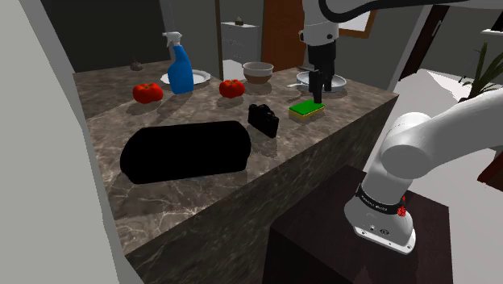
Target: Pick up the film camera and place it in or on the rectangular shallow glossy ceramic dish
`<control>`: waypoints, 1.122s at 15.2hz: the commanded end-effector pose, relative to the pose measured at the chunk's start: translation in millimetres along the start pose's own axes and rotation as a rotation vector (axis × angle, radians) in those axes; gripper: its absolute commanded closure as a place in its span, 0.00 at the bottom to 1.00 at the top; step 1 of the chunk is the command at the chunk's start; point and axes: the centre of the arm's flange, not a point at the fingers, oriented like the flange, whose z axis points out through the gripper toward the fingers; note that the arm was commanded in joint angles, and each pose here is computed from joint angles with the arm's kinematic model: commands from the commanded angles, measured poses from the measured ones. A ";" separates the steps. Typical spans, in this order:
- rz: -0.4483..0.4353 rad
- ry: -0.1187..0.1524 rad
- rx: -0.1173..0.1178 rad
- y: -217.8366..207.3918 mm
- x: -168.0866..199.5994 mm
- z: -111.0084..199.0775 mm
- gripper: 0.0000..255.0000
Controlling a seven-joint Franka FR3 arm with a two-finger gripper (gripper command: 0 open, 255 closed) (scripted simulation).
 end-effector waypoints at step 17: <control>0.227 0.217 0.121 -135.8 65.5 0.9 0.00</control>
